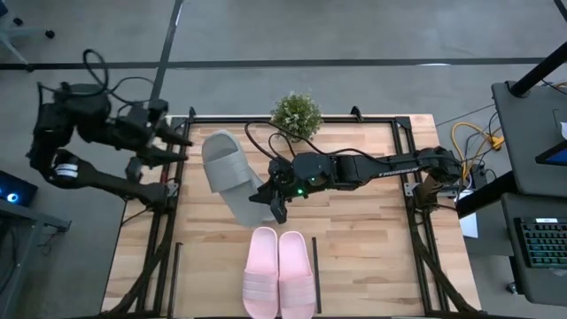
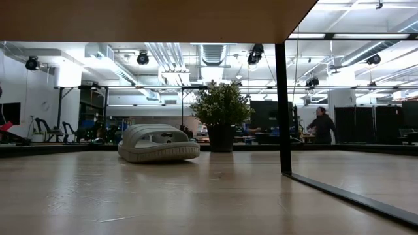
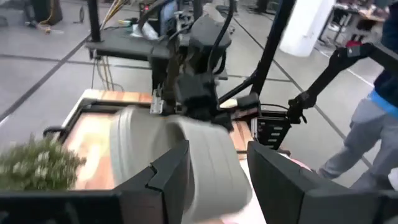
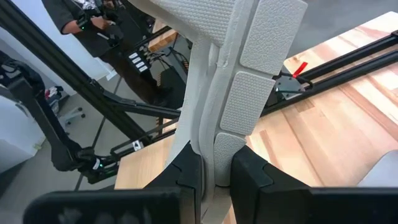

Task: Pick and place slides into the shelf
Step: Put the top gray slipper on the shelf

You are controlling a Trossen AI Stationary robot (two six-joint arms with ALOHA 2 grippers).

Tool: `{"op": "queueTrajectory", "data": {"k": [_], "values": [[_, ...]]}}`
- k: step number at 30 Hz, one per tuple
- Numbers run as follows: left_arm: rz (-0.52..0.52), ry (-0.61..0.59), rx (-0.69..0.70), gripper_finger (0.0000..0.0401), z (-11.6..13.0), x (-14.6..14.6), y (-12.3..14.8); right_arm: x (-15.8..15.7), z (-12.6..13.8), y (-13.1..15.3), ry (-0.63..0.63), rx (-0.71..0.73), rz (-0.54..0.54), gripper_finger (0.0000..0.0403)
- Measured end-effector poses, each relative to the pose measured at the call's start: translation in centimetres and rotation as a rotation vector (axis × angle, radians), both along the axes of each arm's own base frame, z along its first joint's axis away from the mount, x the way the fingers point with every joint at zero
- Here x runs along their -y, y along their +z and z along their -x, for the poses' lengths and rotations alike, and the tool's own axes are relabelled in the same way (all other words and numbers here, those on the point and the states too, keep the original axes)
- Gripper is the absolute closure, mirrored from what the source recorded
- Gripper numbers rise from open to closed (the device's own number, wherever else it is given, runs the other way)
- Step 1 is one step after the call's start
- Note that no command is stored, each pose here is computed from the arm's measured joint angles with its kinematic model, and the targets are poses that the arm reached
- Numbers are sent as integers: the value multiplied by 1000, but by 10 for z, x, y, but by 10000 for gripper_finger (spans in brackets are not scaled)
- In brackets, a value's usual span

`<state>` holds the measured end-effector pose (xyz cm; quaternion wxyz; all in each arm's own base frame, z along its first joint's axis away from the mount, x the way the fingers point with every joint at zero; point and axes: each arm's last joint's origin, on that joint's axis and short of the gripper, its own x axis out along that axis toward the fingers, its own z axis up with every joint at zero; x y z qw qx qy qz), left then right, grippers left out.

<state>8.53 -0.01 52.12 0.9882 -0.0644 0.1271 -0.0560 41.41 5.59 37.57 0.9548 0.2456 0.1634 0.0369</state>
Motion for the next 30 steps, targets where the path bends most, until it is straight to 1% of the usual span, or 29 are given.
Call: {"op": "queueTrajectory", "data": {"k": [3, 6, 9, 13, 15, 17, 19, 21, 24, 26, 30], "values": [[56, 17, -50, 254, -1, 0, -14, 0, 0, 0, 0, 0, 0, 361], [113, 3, -106, 254, -2, 1, -29, 0, 0, 0, 0, -1, 0, 361], [119, -14, -115, 254, -2, 1, -36, 0, 0, -1, 0, -3, 0, 361], [129, -80, -122, 254, -21, 2, -38, 0, 0, -6, -1, -25, 0, 361], [127, -125, -127, 254, -33, 2, -38, 0, 0, -9, -1, -34, 1, 361], [120, -142, -166, 254, -42, 2, -41, 0, 0, -11, -2, -40, -3, 361], [107, -147, -211, 254, -52, 1, -46, 0, 0, -13, -3, -44, -4, 361], [77, -151, -222, 254, -60, 1, -49, 0, 0, -13, -3, -46, -3, 361], [38, -122, -244, 254, -72, -1, -52, 0, 0, -15, -2, -57, 1, 362], [32, -123, -245, 254, -73, -1, -50, 0, 0, -15, -3, -60, 2, 362], [21, -122, -211, 254, -69, -1, -44, 0, 1, -15, -2, -64, 7, 363]]}}
